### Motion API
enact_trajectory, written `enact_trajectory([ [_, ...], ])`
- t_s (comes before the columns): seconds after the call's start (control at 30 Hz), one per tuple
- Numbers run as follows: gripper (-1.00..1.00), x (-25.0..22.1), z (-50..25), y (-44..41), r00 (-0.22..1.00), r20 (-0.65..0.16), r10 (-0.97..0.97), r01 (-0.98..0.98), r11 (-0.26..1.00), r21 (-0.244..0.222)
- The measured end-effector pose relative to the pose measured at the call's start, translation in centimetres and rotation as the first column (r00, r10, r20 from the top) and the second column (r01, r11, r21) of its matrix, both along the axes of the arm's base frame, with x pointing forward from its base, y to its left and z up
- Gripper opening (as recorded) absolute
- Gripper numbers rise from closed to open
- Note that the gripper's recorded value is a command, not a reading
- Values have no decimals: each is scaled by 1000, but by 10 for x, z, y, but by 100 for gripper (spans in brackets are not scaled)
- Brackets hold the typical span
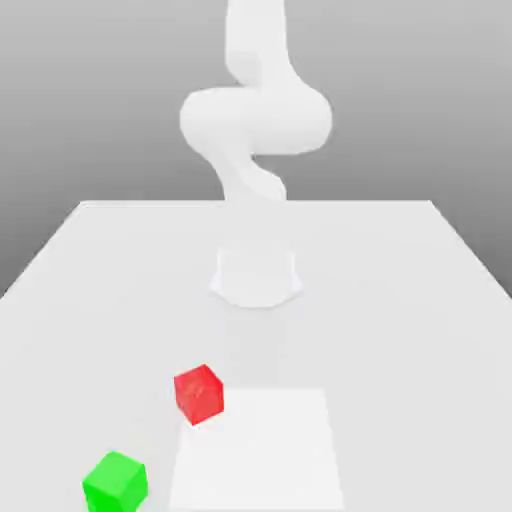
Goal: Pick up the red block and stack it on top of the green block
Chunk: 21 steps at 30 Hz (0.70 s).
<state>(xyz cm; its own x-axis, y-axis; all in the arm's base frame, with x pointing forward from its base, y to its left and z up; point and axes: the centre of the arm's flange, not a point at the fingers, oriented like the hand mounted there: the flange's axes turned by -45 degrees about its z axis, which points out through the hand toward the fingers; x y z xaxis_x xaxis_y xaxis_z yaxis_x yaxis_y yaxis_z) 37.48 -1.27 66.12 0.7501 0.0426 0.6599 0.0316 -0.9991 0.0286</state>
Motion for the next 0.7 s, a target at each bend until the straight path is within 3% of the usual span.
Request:
enact_trajectory([
  [0.17, 0, 42, -124, -25, 976, -189, 104, -119, 990, -71],
  [0.33, 0, 46, -249, -45, 903, -375, 210, -262, 960, -95],
  [0.47, 0, 21, -351, -57, 798, -522, 300, -392, 917, -72],
  [0.57, 0, -16, -428, -64, 686, -626, 371, -493, 870, -24],
  [0.7, 0, -30, -480, -65, 640, -657, 398, -530, 848, -2],
])
